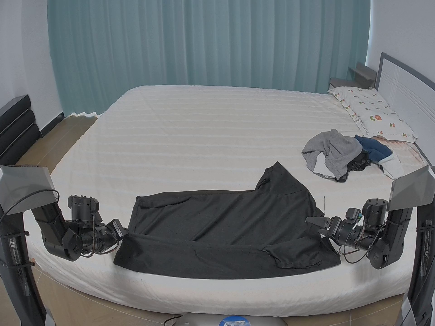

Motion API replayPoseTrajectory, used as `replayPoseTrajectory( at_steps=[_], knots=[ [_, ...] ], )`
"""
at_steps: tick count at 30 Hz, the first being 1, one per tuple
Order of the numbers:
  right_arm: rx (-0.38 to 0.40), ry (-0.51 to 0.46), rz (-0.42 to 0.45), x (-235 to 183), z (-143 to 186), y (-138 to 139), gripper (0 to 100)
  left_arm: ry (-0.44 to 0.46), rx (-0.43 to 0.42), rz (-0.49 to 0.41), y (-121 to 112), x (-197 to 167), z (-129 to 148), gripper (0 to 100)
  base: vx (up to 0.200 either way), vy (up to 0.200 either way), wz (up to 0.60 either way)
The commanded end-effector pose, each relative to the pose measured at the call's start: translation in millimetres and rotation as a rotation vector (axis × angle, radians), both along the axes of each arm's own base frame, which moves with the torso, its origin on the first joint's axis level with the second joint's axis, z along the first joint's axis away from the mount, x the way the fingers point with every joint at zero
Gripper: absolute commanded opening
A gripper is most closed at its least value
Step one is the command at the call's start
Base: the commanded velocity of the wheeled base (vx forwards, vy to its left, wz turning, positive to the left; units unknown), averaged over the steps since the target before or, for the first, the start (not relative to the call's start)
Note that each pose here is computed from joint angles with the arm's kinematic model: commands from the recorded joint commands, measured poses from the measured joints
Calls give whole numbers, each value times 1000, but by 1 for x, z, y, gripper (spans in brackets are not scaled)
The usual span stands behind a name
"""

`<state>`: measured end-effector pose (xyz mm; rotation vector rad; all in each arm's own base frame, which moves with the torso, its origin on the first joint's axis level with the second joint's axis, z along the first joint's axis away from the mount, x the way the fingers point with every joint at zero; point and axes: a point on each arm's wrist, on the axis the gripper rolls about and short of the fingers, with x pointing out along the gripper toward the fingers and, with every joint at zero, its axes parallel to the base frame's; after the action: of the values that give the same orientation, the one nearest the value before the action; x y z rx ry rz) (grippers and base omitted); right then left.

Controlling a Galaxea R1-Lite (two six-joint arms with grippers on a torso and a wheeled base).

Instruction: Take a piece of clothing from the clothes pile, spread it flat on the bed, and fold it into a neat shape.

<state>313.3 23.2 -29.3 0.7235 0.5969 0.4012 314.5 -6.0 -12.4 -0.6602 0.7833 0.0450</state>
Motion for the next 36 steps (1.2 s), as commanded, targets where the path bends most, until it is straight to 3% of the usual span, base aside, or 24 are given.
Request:
replayPoseTrajectory(
  at_steps=[1, 13, 25, 26, 36],
  knots=[
    [-52, 15, -2, 2, -18, 1, 100, -3, -1, -1, -1, -1, 2, 0, 0, 0, 0],
    [-187, -21, 42, -8, -32, -3, 100, 9, -1, -3, -1, -3, -1, 0, 0, 0, 0],
    [-207, -32, 71, -8, -36, -4, 100, 11, -2, -6, -2, -3, -1, 0, 0, 0, 0],
    [-207, -32, 71, -8, -36, -4, 0, 11, -2, -6, -2, -3, -1, 0, 0, 0, 0],
    [-206, -32, 54, -9, -33, -9, 0, 11, -3, -5, -2, -3, -1, 0, 0, 0, 0]
  ],
)
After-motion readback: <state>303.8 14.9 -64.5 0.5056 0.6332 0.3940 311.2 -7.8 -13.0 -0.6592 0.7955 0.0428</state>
